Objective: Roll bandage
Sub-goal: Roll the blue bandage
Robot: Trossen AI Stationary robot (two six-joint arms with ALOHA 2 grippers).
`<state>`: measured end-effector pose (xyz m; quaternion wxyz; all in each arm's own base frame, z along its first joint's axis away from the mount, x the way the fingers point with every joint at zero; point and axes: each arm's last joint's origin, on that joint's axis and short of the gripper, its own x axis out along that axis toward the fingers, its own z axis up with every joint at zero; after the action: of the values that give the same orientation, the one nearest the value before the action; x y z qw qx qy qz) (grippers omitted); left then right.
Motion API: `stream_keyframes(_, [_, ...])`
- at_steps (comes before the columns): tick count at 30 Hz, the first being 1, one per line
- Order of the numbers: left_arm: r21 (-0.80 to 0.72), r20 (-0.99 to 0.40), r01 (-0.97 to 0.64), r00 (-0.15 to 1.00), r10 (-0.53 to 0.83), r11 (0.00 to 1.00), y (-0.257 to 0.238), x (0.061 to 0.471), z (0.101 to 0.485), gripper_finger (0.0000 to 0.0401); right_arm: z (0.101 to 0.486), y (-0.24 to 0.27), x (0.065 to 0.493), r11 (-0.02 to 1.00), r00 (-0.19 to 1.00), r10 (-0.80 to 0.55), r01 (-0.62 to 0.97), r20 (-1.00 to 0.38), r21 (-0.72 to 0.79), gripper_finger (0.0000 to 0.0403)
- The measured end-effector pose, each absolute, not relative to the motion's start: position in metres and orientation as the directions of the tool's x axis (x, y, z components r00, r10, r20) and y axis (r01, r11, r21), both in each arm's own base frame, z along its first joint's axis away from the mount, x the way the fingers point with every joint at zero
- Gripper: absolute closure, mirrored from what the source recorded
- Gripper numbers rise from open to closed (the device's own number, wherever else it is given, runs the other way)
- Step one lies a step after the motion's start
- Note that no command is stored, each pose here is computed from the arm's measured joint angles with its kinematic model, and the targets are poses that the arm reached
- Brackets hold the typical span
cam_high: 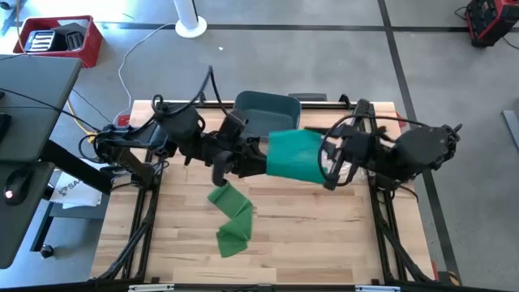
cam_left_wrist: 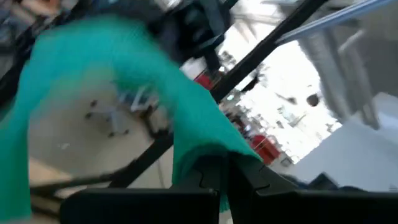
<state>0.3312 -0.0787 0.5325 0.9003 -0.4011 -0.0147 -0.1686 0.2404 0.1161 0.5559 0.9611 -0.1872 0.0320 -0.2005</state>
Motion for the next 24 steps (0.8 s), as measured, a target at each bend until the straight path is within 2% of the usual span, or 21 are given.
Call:
stream_keyframes(4, [-0.730,0.097,0.216,0.972,-0.215,0.648,-0.077,0.333,0.526,0.0400,0.569,0.118,0.227,0.795,0.907,-0.419,0.392,0.048,-0.463,0.0400])
stream_keyframes(12, [-0.729,0.075,0.188,0.978,-0.196,0.658,-0.076,0.333,0.524,0.0400,0.588,0.134,0.202,0.702,0.924,-0.366,0.351,0.109,-0.620,0.0401])
stream_keyframes(20, [-0.746,0.069,0.208,0.969,-0.237,0.633,-0.078,0.334,0.523,0.0400,0.587,0.124,0.205,0.642,0.869,-0.488,0.422,0.084,-0.640,0.0402])
stream_keyframes(24, [-0.754,0.068,0.227,0.960,-0.270,0.616,-0.081,0.334,0.522,0.0400,0.584,0.113,0.209,0.659,0.850,-0.522,0.452,0.067,-0.602,0.0402])
